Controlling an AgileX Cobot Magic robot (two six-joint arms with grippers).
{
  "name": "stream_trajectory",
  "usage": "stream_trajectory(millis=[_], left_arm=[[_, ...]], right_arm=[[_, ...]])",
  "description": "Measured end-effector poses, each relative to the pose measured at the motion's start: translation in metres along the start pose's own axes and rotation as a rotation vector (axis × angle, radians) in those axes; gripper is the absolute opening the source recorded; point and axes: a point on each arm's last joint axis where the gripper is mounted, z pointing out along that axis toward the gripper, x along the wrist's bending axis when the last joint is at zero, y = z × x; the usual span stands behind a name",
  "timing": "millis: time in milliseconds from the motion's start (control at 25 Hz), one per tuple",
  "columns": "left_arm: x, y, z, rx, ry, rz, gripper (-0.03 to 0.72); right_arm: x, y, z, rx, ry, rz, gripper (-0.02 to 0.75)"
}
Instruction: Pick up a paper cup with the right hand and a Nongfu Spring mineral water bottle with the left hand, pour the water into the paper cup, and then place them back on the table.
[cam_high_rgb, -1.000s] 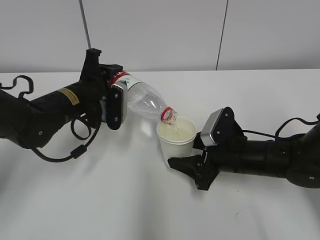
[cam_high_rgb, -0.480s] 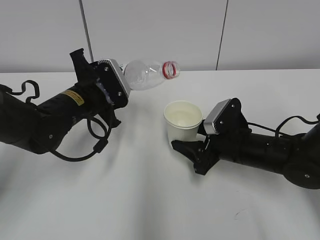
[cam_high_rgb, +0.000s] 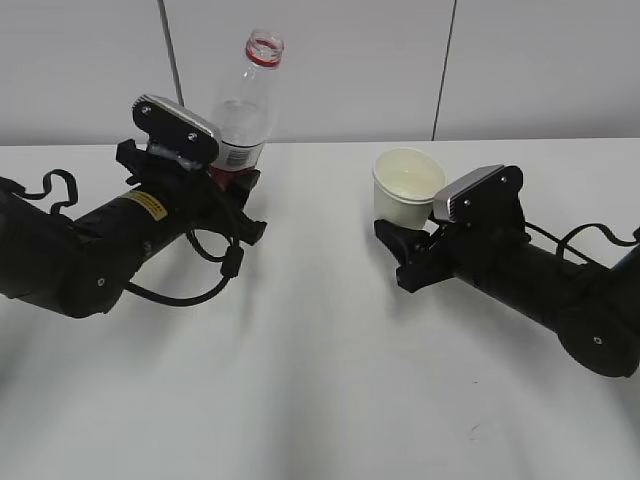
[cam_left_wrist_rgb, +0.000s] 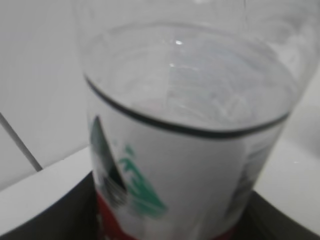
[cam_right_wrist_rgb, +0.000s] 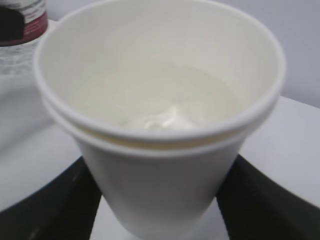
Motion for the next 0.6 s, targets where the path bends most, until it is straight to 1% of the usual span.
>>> stream_trajectory(millis=[160, 280, 400, 600], left_arm=[[-0.001, -0.003, -0.001, 0.033, -0.009, -0.103, 0.400], [-0.002, -0.007, 0.000, 0.043, -0.011, -0.157, 0.400], [-0.005, -0.014, 0.002, 0.062, -0.017, -0.202, 0.400], [-0.006, -0.026, 0.004, 0.068, -0.031, -0.275, 0.400]], right_arm=[[-0.008, 0.000, 0.000, 0.002, -0.083, 0.009, 0.508], [-0.012, 0.000, -0.001, 0.006, -0.137, 0.004, 0.508], [-0.015, -0.001, -0.001, 0.009, -0.169, 0.003, 0.508], [-0.017, -0.004, -0.001, 0.021, -0.194, 0.010, 0.508]])
